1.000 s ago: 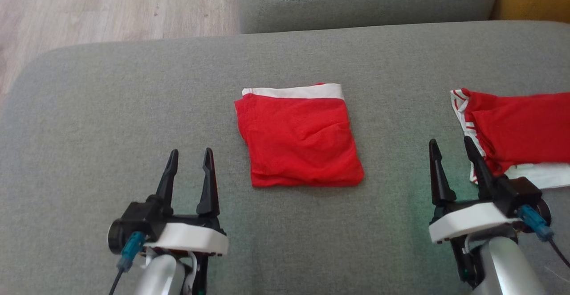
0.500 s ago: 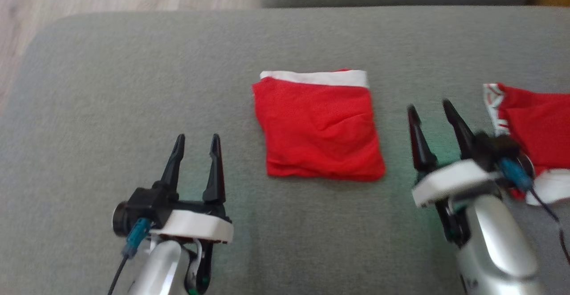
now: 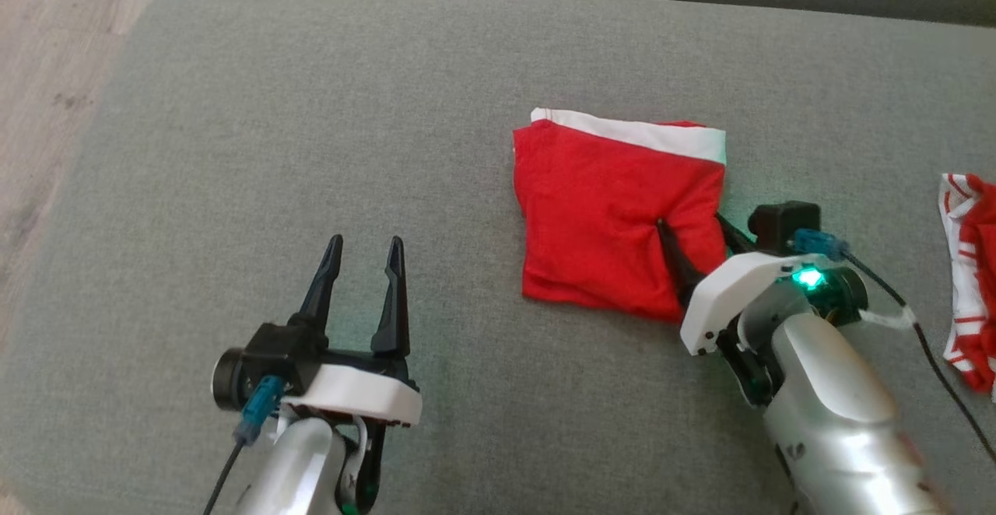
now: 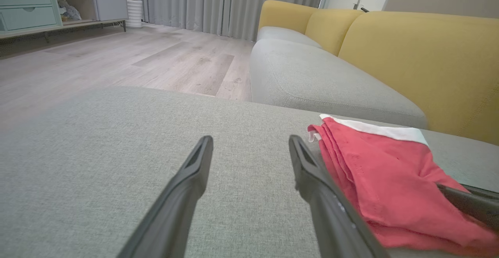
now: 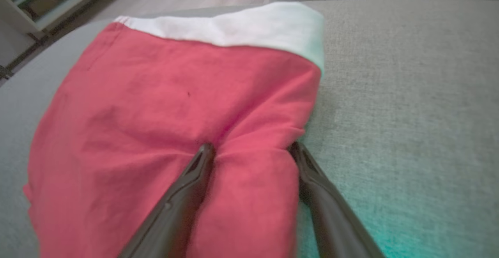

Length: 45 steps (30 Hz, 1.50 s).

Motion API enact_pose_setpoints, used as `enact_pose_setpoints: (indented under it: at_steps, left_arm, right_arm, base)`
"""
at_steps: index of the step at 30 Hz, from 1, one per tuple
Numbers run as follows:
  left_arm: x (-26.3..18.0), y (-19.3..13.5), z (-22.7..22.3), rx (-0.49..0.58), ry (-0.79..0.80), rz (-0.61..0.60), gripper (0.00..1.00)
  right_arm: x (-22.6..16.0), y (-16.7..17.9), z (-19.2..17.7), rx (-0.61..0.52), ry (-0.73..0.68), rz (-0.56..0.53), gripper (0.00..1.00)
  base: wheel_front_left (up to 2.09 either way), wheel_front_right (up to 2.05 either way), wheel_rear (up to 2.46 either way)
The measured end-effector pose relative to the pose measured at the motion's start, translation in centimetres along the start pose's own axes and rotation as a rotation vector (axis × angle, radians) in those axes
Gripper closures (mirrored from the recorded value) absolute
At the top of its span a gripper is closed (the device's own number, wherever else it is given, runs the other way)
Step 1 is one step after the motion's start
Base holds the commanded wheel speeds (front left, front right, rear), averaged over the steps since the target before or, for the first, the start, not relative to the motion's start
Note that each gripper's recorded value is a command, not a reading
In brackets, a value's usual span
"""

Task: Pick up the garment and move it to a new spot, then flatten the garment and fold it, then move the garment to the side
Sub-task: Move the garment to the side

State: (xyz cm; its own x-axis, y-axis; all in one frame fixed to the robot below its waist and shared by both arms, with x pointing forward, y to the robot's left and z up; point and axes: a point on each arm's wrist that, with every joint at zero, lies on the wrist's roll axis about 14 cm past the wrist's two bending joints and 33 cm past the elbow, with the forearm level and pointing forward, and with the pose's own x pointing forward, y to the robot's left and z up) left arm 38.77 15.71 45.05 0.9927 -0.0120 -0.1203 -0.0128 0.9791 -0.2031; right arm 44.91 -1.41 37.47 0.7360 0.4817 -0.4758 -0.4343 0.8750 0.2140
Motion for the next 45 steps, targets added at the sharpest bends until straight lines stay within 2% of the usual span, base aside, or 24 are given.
enact_pose_setpoints:
  at_steps: [1,2,3,11,19,25,33,40,45]
  left_arm:
    - [-0.1,0.0,0.0,0.0,-0.001,0.001,0.0]
    - [-0.1,0.1,0.1,0.001,-0.003,0.002,0.0]
    - [-0.1,0.1,0.2,0.001,-0.004,0.002,0.0]
    - [-0.1,-1.0,1.0,0.002,-0.029,-0.025,0.0]
    - [0.2,-4.1,2.0,-0.025,-0.058,-0.118,0.0]
    - [0.7,-7.0,2.9,-0.03,-0.083,-0.196,0.0]
    - [1.9,-9.4,1.5,-0.04,-0.044,-0.263,0.0]
    - [3.6,-9.5,0.1,-0.05,-0.007,-0.264,0.0]
    - [4.8,-9.0,-0.6,-0.054,0.008,-0.253,0.0]
  right_arm:
    - [0.1,0.1,-0.1,-0.021,0.013,0.002,0.0]
    - [0.2,0.1,-0.2,-0.036,0.025,0.004,0.62]
    - [0.2,0.2,-0.2,-0.048,0.03,0.008,0.99]
    - [-1.0,-0.9,1.2,-0.237,-0.034,-0.028,1.0]
    - [-4.6,-4.2,2.9,-0.425,-0.054,-0.098,1.0]
    - [-9.3,-10.1,3.5,-0.538,0.018,-0.214,1.0]
    - [-17.3,-20.8,3.8,-0.585,0.169,-0.426,1.0]
    - [-19.6,-26.1,4.1,-0.6,0.247,-0.526,1.0]
    - [-19.5,-28.6,3.8,-0.577,0.285,-0.572,1.0]
  base:
    - [0.0,0.0,0.0]
    - [0.0,0.0,0.0]
    - [0.0,0.0,0.0]
    - [0.0,0.0,0.0]
    - [0.0,0.0,0.0]
    - [0.0,0.0,0.0]
    - [0.0,0.0,0.0]
    - [0.0,0.0,0.0]
    - [0.0,0.0,0.0]
